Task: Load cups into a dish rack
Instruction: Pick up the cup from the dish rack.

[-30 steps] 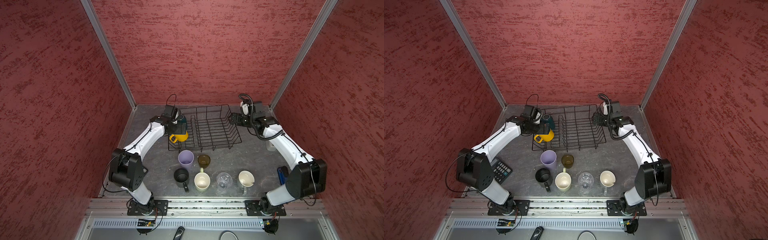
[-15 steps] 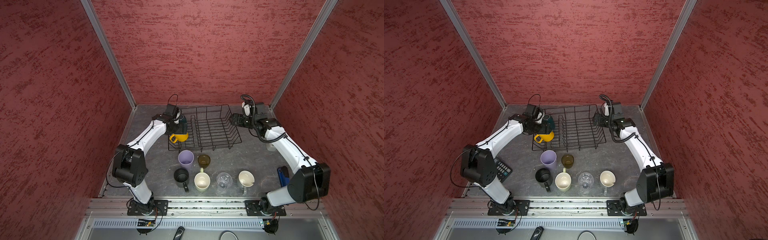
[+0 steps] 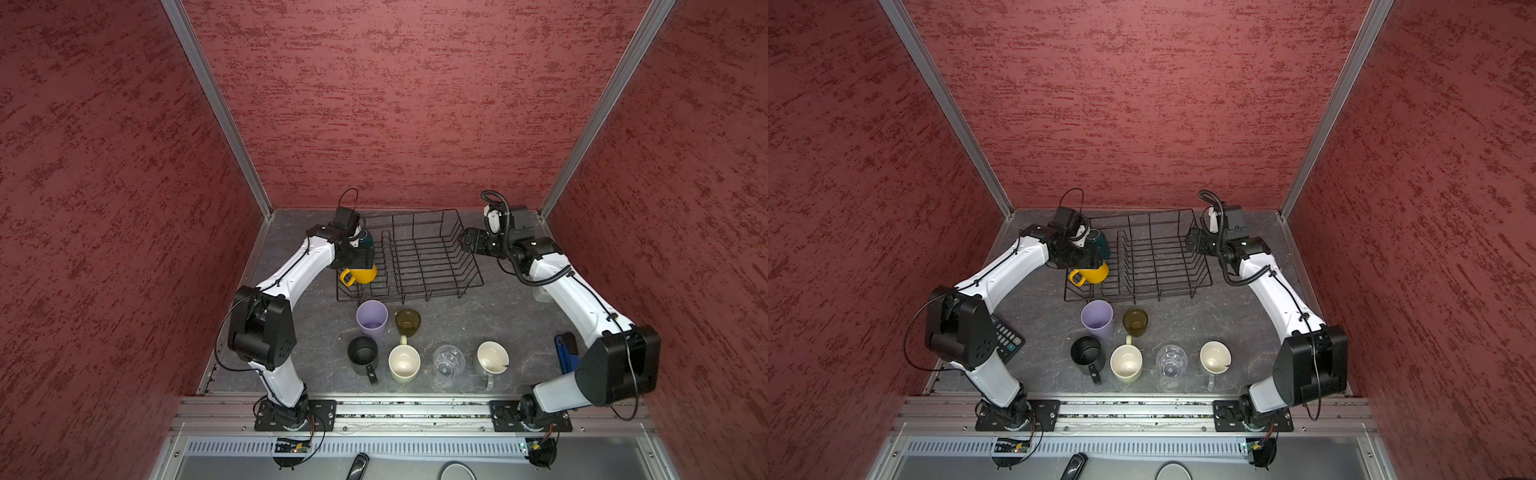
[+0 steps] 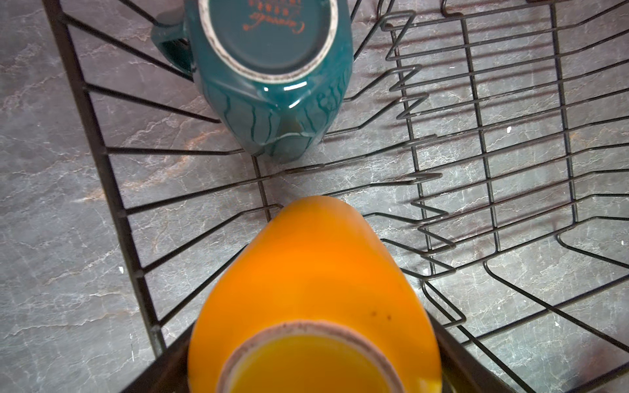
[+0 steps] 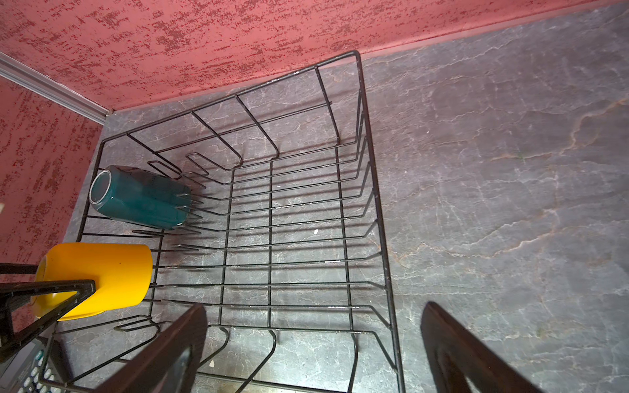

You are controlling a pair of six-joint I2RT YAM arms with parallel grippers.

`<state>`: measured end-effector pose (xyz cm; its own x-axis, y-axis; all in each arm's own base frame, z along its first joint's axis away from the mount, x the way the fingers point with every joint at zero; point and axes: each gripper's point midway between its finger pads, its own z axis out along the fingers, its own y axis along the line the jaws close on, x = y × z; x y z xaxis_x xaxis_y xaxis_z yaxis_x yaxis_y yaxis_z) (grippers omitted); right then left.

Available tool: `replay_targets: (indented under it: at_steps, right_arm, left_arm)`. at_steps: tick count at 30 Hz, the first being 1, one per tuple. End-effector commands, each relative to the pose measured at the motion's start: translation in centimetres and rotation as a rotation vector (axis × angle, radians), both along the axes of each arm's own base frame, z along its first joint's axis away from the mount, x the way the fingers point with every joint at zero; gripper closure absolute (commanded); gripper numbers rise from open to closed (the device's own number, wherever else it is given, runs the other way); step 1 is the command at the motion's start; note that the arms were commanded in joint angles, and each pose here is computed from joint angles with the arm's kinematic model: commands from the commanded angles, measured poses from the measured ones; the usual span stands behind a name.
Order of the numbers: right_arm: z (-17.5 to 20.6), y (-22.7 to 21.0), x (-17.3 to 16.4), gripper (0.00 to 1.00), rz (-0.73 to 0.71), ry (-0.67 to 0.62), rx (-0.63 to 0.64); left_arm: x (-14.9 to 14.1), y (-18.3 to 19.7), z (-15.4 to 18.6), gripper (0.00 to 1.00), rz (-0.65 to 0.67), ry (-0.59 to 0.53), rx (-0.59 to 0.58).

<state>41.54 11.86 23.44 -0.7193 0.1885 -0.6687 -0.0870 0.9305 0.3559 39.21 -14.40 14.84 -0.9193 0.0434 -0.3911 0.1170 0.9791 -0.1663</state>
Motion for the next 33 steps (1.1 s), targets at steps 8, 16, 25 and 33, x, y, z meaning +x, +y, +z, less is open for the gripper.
replay_targets:
  at_steps: [8,16,25,33]
  right_arm:
    - [1.7,-0.3,-0.7,0.01,-0.006,-0.045,0.021]
    - [1.7,-0.3,-0.7,0.01,-0.006,-0.046,0.027]
    - [1.5,-0.3,-0.7,0.01,-0.006,-0.043,0.03]
    - [1.2,-0.2,-0.6,0.01,-0.003,-0.036,0.034]
  left_arm:
    - [-0.8,-1.2,1.2,0.45,-0.021,0.034,0.024]
    - [-1.1,-1.1,1.9,0.51,-0.022,0.041,0.09]
    - [-1.5,-1.8,2.6,0.52,-0.057,0.034,0.109]
    - [-1.8,-1.8,3.9,0.55,-0.082,0.019,0.122]
